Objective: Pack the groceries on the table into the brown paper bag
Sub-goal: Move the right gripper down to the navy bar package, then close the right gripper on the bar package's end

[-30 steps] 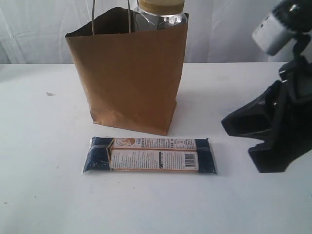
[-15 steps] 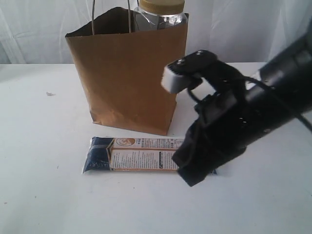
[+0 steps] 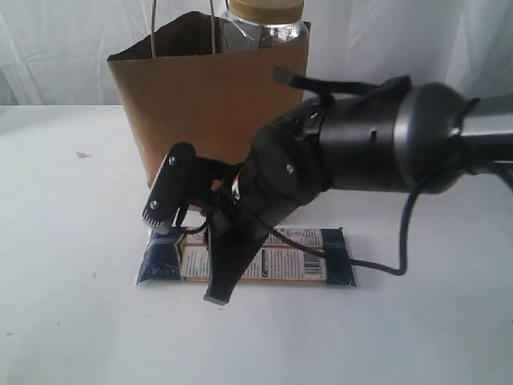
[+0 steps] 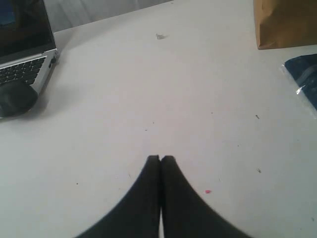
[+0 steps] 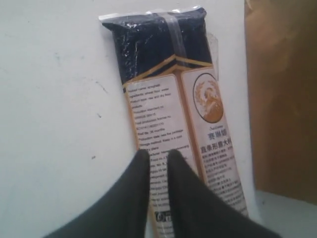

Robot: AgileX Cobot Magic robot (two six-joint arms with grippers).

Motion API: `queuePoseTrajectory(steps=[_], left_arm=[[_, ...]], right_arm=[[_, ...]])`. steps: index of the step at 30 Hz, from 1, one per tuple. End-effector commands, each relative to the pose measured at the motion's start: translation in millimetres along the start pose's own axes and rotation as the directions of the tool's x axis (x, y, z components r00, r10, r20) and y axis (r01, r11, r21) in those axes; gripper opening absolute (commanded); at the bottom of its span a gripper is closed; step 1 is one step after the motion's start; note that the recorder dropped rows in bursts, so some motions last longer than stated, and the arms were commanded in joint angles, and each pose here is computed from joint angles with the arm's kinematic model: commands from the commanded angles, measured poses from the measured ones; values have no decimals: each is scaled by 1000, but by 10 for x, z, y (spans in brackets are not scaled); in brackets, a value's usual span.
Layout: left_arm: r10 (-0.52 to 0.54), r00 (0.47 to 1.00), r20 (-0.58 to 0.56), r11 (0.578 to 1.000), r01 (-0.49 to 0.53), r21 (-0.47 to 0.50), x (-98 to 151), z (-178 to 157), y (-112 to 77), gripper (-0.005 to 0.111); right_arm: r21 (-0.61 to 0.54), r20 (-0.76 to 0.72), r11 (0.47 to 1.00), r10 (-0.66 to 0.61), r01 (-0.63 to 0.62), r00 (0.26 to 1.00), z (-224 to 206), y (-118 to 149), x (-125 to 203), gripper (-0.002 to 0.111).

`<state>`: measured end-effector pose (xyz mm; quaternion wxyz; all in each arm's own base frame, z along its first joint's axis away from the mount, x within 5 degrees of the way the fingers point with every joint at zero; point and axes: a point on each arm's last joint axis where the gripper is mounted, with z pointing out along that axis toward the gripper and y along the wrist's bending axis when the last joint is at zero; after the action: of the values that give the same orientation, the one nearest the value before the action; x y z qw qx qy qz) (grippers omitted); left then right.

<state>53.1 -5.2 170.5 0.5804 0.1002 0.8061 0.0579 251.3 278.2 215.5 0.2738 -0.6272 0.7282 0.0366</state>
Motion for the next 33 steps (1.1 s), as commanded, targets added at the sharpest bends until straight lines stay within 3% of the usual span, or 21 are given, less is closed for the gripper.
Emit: queuePoseTrajectory(steps=[1,4,7,15,22,33], left_arm=[[0,1000,5,1000,0,7,6,1,-6,0],[0,1000,5,1000,0,7,6,1,-6,0],[0,1000,5,1000,0,7,6,1,-6,0],[0,1000,5,1000,0,7,6,1,-6,0],[0,1000,5,1000,0,7,6,1,-6,0],[0,1000,5,1000,0,7,6,1,-6,0]], right_arm=[[-7,-17,1000,-21,21,1000,264,20,32,48],[-4,-13,1000,-21,21,1000,375,27,44,73],[-17,-31,1000,-21,21,999,433,45,70,82],[-8,-19,1000,-21,21,1000,436,40,63,82],[-9,-21,995,104,-104,994,436,43,64,82],[-12,-28,988,153,-154,988,436,48,69,85]])
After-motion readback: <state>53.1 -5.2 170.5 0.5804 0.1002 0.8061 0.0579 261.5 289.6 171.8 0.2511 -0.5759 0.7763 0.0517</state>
